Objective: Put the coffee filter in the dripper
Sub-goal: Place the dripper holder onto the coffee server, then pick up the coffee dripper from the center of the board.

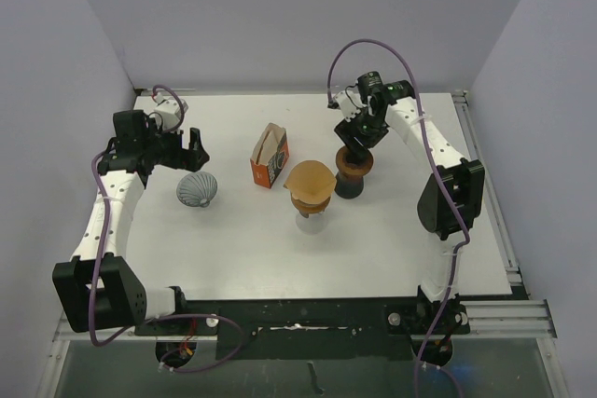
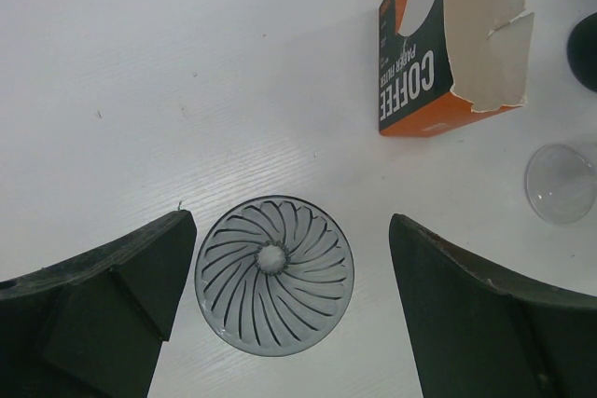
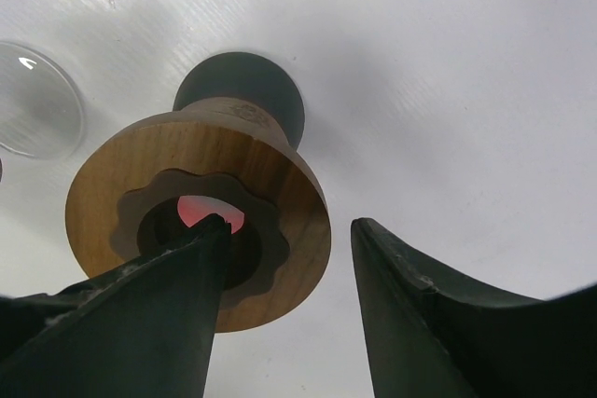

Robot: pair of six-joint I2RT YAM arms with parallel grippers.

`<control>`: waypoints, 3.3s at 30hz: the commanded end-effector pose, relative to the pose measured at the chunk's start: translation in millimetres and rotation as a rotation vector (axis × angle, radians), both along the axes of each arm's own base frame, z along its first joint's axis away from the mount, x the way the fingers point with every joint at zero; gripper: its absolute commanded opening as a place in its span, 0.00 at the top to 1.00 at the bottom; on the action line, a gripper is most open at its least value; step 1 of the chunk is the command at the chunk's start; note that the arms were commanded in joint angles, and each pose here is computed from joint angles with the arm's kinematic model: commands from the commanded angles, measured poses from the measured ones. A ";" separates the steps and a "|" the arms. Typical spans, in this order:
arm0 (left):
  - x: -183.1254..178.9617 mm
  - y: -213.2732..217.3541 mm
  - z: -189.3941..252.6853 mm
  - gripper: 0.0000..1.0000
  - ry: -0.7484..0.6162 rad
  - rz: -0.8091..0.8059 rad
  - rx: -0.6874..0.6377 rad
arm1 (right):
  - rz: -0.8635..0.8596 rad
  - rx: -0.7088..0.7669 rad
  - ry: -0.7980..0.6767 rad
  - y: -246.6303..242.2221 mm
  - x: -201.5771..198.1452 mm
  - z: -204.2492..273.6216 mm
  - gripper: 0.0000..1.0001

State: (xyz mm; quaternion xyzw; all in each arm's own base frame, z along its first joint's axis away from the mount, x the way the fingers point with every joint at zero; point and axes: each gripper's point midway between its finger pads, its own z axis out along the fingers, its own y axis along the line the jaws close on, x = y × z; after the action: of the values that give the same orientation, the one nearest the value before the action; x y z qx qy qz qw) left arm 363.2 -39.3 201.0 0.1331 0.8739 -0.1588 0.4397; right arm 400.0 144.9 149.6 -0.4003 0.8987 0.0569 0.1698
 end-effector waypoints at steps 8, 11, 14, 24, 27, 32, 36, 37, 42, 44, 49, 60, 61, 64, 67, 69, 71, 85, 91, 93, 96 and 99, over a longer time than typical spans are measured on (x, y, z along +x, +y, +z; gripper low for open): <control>6.3 19.8 14.0 0.16 -0.057 0.029 0.075 | 0.025 0.068 -0.144 5.1 6.9 51.9 0.39; 3.9 31.7 9.3 0.16 -0.032 0.060 0.126 | 0.038 0.111 -0.179 6.1 6.9 66.4 0.38; -2.0 39.4 2.6 0.16 0.005 0.071 0.168 | 0.037 0.149 -0.216 2.6 7.6 81.1 0.38; -11.3 52.8 -40.3 0.20 0.187 0.037 0.203 | 0.031 0.291 -0.321 -16.0 0.6 120.7 0.34; -10.6 58.5 -54.2 0.22 0.229 0.033 0.207 | 0.014 0.329 -0.340 -24.1 -2.1 126.5 0.33; -8.0 65.8 -76.1 0.28 0.291 0.022 0.203 | -0.008 0.354 -0.348 -32.7 -8.3 128.8 0.32; -6.9 64.7 -89.4 0.36 0.330 0.004 0.183 | -0.010 0.359 -0.331 -33.1 -13.0 121.7 0.32; -6.5 64.9 -92.8 0.39 0.340 0.000 0.180 | -0.012 0.356 -0.328 -33.7 -13.5 119.7 0.32; -5.3 61.6 -101.3 0.54 0.386 -0.021 0.127 | -0.022 0.346 -0.311 -35.5 -15.9 110.2 0.32; -4.9 60.1 -103.1 0.59 0.401 -0.028 0.105 | -0.024 0.346 -0.313 -36.0 -16.3 110.6 0.32; -6.8 56.8 -110.9 0.67 0.443 -0.040 0.073 | -0.025 0.342 -0.314 -36.5 -16.4 109.8 0.32; -11.3 46.7 -119.5 0.84 0.503 -0.075 0.002 | -0.032 0.335 -0.297 -37.5 -16.7 102.5 0.32; -11.1 46.5 -119.0 0.86 0.503 -0.077 0.001 | -0.033 0.334 -0.297 -37.7 -16.7 102.2 0.32; -9.9 45.7 -114.7 0.93 0.501 -0.079 -0.005 | -0.034 0.332 -0.296 -38.0 -16.8 101.7 0.32; -8.7 45.2 -109.2 1.00 0.499 -0.085 -0.008 | -0.033 0.333 -0.296 -38.0 -17.1 101.5 0.32; -8.6 44.4 -104.9 1.00 0.500 -0.091 -0.012 | -0.033 0.333 -0.296 -37.9 -17.5 101.5 0.32; -7.2 42.4 -98.1 1.00 0.495 -0.099 -0.021 | -0.032 0.335 -0.296 -37.7 -18.1 101.5 0.32; 21.1 26.4 -4.6 1.00 0.333 -0.135 -0.069 | -0.029 0.339 -0.300 -37.2 -20.9 102.8 0.31; 46.1 -2.6 46.1 1.00 0.233 -0.188 -0.068 | -0.023 0.344 -0.308 -36.7 -22.0 105.5 0.31; 54.9 -17.8 60.8 1.00 0.205 -0.210 -0.064 | -0.023 0.344 -0.312 -37.2 -22.5 106.8 0.31; 67.5 -47.2 81.7 1.00 0.171 -0.244 -0.080 | -0.030 0.343 -0.319 -39.8 -23.1 108.1 0.31; 79.5 -78.4 98.1 1.00 0.144 -0.279 -0.107 | -0.042 0.342 -0.328 -44.3 -23.4 109.5 0.31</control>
State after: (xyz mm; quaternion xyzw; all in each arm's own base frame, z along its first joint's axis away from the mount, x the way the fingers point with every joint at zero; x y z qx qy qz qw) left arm 435.6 -74.1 271.6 0.2120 0.8844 -0.2288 0.3471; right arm 376.8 103.9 232.6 -0.3537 0.8608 0.1457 0.3358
